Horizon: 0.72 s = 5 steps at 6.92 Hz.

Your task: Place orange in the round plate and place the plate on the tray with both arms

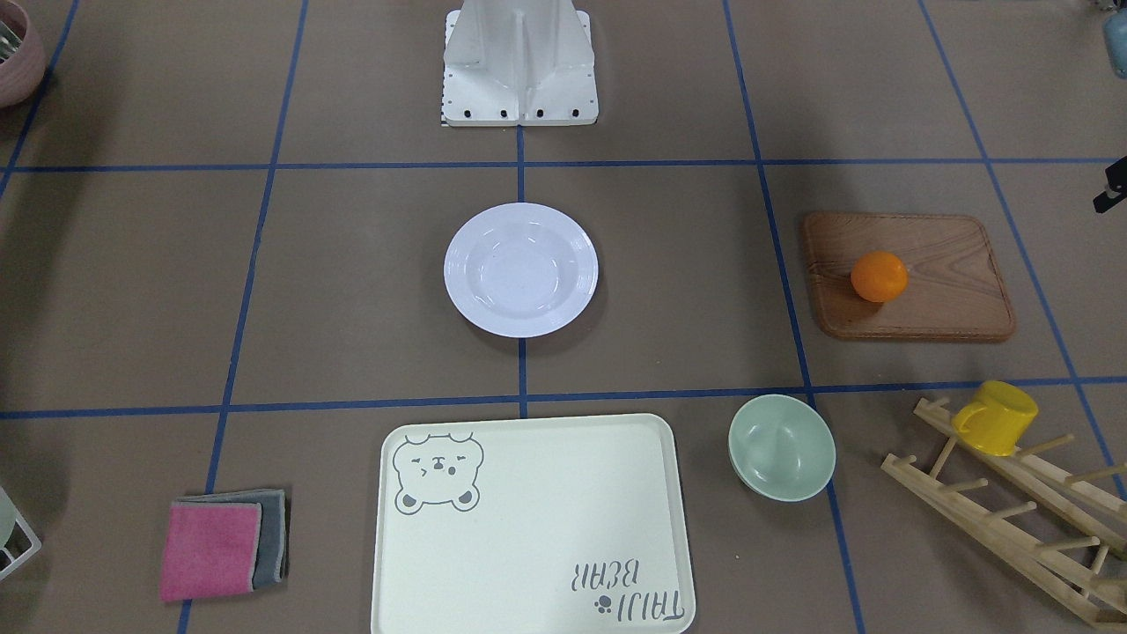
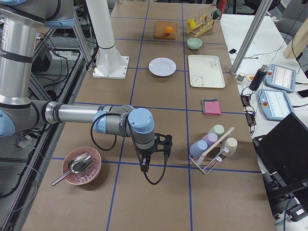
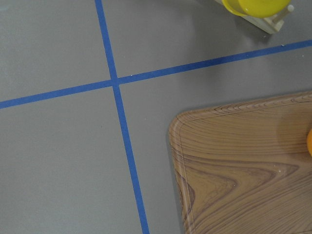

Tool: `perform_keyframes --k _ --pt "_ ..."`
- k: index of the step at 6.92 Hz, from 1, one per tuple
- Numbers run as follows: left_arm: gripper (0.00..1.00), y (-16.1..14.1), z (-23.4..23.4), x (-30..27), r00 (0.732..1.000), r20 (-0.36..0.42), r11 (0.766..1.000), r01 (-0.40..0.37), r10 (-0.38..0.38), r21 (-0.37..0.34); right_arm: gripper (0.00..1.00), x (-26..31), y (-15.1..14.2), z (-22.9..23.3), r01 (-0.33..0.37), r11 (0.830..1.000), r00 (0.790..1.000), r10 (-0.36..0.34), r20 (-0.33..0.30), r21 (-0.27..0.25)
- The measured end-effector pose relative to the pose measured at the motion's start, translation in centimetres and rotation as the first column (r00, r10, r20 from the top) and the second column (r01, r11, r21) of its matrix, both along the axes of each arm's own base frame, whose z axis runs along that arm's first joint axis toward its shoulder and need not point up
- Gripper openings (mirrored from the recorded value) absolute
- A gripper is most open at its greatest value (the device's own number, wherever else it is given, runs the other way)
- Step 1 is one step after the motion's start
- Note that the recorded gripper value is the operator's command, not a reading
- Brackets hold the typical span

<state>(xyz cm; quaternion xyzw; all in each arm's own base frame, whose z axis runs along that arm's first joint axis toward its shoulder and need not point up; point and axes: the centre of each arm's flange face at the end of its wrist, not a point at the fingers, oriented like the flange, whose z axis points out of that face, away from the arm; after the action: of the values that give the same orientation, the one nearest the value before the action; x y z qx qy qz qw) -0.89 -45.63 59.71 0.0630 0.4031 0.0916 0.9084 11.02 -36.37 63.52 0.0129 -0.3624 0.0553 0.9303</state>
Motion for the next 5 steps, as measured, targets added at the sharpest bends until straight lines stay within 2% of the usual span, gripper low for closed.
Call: perform_keyframes --k 2,3,5 --pt "0.98 0.1 -1.4 0.0 1.0 -0.004 1.0 0.0 0.0 0.027 1.0 0.0 -0.1 -0.2 0.0 1.0 1.0 0.0 0.0 0.004" --pt "0.98 0.0 -2.5 0.0 1.0 -0.006 0.999 0.0 0.0 0.049 1.0 0.1 -0.8 -0.8 -0.002 1.0 1.0 0.002 -0.003 0.025" --pt "0.98 -2.6 -6.3 0.3 1.0 -0.021 0.989 0.002 0.001 0.151 1.0 0.2 -2.7 -2.8 -0.008 0.989 1.0 0.01 -0.008 0.15"
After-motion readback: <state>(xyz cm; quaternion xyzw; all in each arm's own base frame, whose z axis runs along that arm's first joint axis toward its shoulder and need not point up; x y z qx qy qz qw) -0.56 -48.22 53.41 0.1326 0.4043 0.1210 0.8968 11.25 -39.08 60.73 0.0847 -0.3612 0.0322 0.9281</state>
